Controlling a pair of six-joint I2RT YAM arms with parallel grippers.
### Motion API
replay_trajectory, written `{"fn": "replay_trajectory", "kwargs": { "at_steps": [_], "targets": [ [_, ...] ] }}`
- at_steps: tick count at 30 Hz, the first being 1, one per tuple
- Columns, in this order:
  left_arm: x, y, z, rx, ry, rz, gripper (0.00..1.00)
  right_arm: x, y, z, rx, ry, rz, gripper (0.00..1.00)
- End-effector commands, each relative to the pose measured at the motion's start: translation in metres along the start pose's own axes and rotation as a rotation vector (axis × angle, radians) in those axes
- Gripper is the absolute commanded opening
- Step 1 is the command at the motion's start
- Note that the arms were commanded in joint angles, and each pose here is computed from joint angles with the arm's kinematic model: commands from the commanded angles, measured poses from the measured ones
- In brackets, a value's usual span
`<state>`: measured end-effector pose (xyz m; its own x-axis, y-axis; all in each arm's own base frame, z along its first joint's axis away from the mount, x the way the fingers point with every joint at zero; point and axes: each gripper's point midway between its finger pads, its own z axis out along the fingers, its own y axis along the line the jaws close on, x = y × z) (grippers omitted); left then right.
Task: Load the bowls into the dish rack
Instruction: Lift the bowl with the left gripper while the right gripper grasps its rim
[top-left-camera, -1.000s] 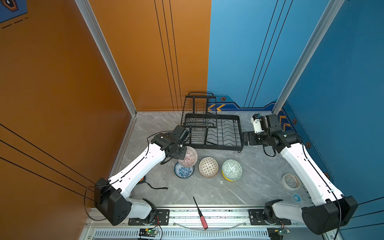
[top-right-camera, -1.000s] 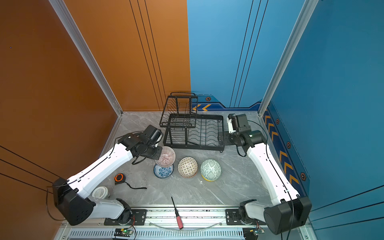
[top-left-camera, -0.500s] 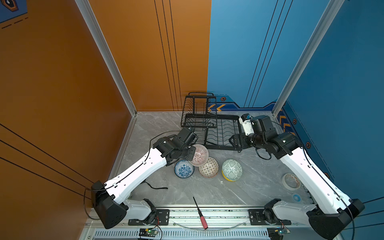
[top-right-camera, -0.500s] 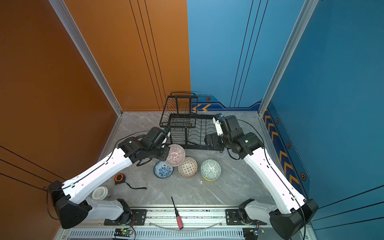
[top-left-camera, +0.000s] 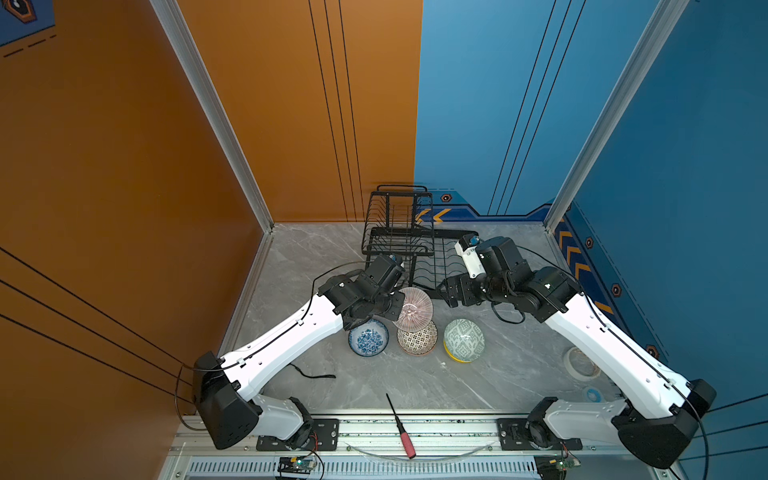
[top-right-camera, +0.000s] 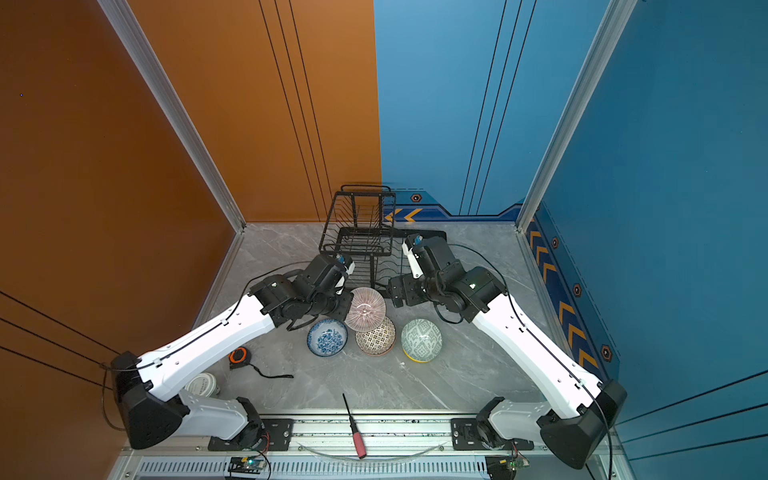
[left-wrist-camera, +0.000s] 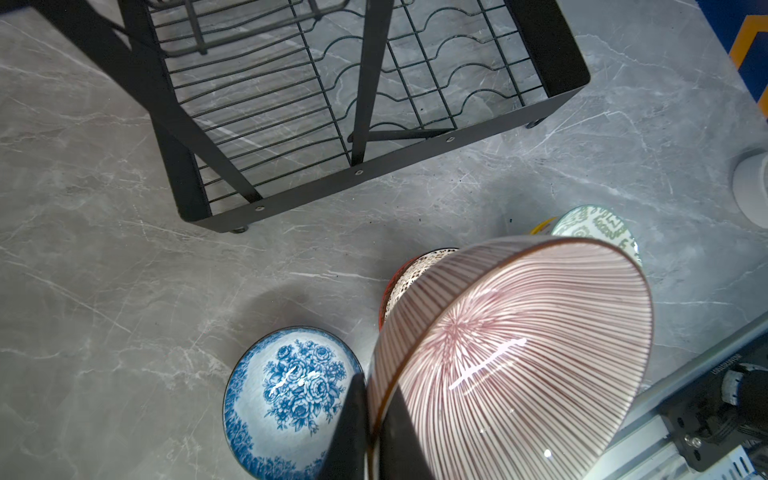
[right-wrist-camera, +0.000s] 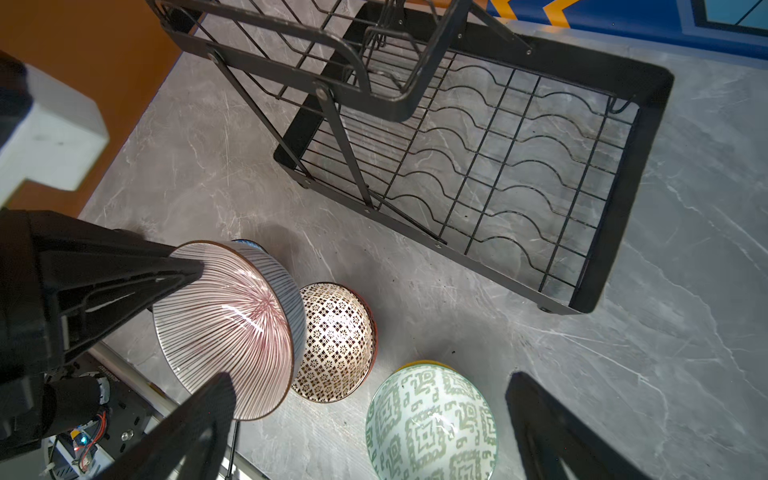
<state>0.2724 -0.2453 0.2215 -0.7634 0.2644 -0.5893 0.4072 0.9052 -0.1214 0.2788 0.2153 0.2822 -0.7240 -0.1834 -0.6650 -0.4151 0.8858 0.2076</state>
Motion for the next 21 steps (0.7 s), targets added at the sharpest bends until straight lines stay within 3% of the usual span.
{"fn": "replay_trajectory", "kwargs": {
  "at_steps": [1,4,21],
  "targets": [
    [-0.020,-0.021,-0.002,0.090,-0.068,-0.027,0.00,-0.014,0.014,0.000,-0.066,-0.044,0.046,1.00],
    [-0.021,-0.023,0.003,0.089,-0.061,-0.024,0.00,-0.015,0.020,0.006,-0.089,-0.047,0.064,1.00],
    [-0.038,-0.023,0.000,0.092,-0.120,-0.032,0.00,0.020,0.008,0.052,0.007,0.072,0.112,0.71]
  ]
}}
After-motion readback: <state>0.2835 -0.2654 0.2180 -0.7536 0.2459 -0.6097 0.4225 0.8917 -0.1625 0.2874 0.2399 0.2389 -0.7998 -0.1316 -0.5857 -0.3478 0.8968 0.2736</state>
